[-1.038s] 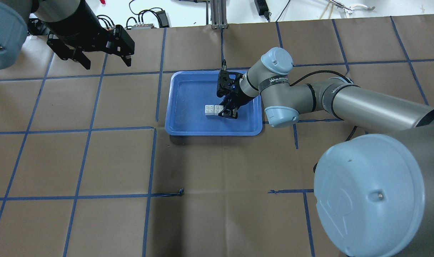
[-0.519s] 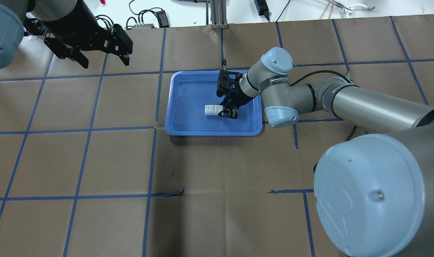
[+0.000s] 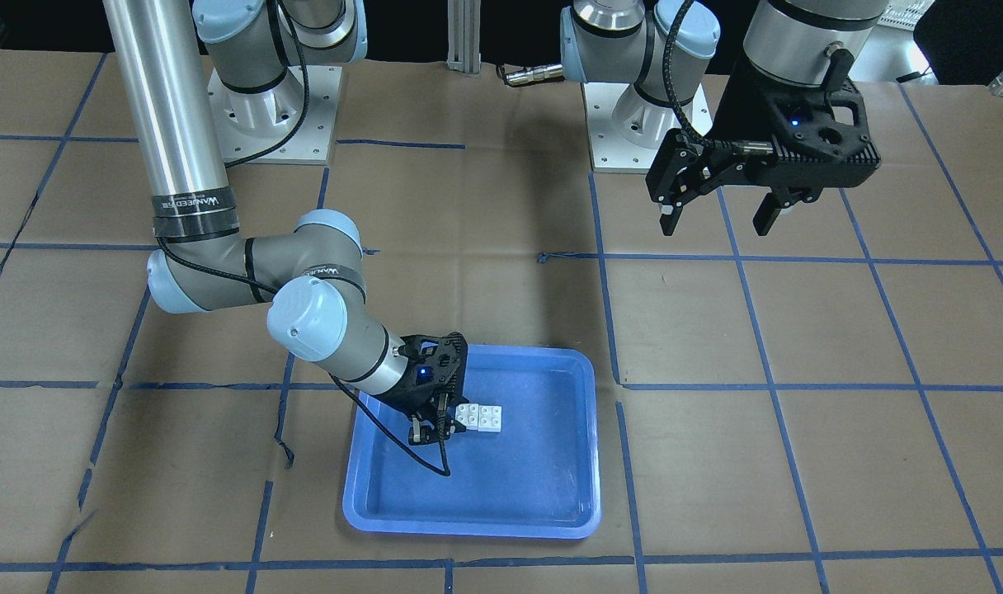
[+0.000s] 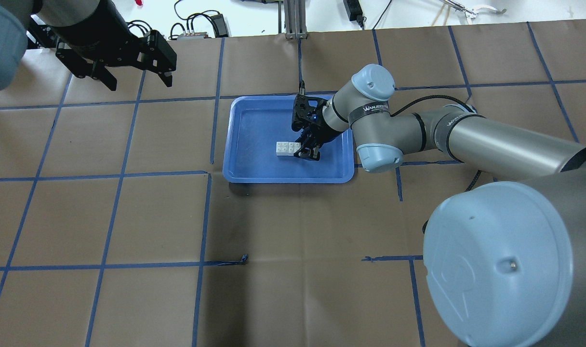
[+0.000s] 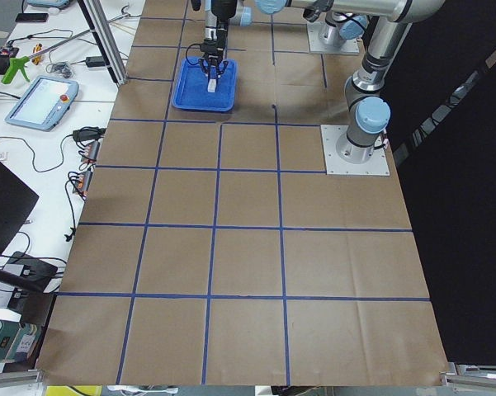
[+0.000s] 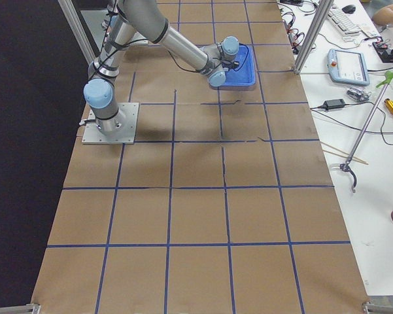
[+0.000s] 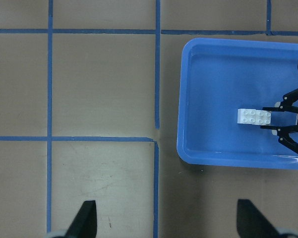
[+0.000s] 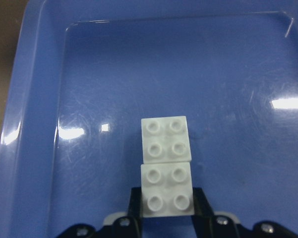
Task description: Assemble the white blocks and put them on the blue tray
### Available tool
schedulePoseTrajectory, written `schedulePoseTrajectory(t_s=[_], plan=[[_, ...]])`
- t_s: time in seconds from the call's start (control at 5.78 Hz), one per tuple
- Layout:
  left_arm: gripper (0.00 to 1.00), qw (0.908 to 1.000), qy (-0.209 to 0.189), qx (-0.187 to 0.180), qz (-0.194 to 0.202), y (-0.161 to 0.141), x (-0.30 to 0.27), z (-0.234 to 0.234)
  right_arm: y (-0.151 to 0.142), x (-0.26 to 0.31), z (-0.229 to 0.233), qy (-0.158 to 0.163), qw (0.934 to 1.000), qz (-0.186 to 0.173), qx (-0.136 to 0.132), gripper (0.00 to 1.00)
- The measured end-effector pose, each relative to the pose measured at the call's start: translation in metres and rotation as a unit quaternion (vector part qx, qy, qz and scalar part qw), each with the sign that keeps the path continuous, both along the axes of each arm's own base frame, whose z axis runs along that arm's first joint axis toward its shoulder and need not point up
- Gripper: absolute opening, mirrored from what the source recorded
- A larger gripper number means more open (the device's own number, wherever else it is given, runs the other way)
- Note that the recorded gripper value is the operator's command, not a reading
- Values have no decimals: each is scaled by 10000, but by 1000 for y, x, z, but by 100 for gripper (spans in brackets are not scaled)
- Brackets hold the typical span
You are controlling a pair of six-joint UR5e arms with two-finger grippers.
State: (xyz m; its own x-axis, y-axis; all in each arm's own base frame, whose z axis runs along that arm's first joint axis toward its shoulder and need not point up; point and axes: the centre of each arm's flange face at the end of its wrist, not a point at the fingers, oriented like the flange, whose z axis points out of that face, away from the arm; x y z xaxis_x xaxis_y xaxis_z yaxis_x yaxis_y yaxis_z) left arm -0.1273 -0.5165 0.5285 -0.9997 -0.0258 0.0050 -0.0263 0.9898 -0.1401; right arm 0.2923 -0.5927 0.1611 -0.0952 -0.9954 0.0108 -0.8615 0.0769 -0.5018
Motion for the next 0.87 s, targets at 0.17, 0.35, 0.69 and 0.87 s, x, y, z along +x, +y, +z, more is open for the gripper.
schedulePoseTrajectory(t_s=[0.17,0.35,0.69,0.87], plan=[[100,10000,26,-12,91,-2,10,1,0,0,0,-3,10000,1,0,61],[100,9998,37,-24,187,-4,20,2,0,0,0,-10,10000,2,3,67],[100,9997,41,-20,224,-5,24,2,0,1,-1,-26,10000,5,12,70],[100,9997,36,-10,226,-6,25,1,0,1,-1,-28,10000,6,12,86]])
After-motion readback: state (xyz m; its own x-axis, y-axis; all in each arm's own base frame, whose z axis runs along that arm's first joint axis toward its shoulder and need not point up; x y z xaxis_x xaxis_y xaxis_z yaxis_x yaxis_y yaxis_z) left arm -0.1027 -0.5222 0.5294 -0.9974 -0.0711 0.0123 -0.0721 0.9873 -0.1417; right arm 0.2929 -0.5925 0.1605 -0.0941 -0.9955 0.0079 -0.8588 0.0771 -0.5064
